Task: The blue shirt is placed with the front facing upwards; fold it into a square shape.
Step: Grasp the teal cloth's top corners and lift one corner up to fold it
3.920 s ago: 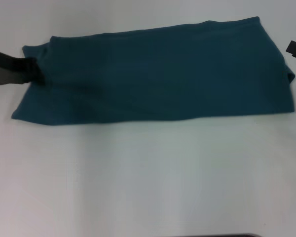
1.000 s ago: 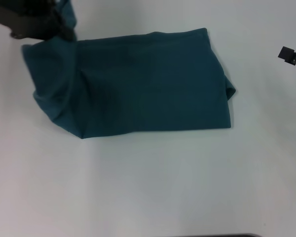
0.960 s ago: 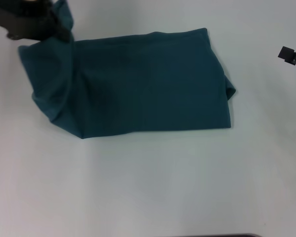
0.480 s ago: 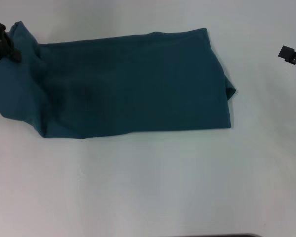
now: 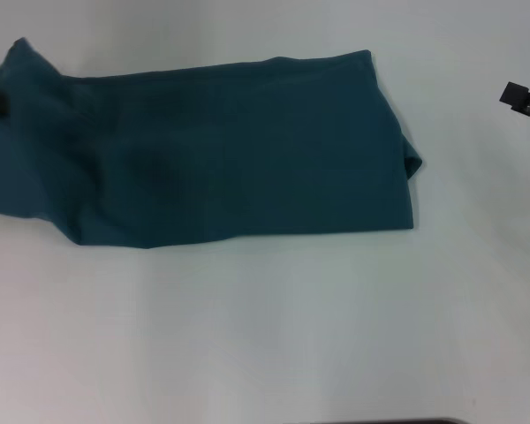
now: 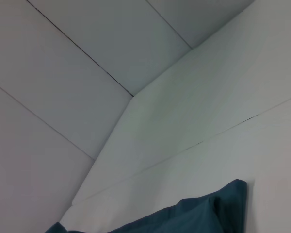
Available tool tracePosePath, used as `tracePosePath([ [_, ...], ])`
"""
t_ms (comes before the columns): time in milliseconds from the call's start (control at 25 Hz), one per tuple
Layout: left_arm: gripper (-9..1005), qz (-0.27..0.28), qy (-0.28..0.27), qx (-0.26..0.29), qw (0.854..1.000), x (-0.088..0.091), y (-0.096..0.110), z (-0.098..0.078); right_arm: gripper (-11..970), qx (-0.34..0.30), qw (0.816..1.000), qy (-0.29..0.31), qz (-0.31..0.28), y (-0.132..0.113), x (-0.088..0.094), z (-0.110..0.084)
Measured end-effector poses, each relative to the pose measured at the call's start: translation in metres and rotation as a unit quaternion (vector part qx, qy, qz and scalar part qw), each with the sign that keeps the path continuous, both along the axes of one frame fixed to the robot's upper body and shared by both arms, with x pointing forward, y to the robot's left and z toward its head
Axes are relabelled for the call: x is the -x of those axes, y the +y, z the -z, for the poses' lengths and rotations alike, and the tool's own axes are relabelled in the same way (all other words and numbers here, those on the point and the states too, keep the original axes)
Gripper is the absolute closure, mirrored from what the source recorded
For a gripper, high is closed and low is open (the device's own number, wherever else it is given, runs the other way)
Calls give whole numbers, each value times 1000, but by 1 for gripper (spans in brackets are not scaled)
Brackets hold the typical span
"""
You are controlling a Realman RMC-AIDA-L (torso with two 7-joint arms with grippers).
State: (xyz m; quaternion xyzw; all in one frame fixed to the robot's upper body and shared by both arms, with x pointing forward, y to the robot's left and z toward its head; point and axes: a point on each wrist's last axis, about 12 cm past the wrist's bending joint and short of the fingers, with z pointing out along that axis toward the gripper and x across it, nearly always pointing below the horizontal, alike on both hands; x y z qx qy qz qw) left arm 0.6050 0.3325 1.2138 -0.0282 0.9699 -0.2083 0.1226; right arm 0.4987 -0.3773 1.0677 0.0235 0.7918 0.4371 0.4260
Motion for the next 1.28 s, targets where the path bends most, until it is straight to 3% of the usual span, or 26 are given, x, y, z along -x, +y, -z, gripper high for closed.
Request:
tracePosePath([
  [120,942,-24,5,-11,1000,4,11,2,407,0,1000,0,1,0,1,0],
  [360,942,-23,7,-11,1000,5,11,6,409,-3,1000,-5,-9,4,-3,-2],
  [600,942,-15,0,-1,1000,5,9,5,412,-4,993,-56,-101,53,-27,-12],
  [760,942,-8,-8,13,1000,5,7,5,413,4,980,-92,-174,101,-44,-16],
  [960,942,13,-25,38,999,4,0,2,522,20,965,-83,-247,156,-69,-19],
  [1160,942,28,-37,49,998,3,-2,-3,631,83,951,-56,-292,202,-92,-21],
  [1280,942,45,-56,62,996,1,-3,-10,868,128,942,-48,-305,221,-100,-20],
])
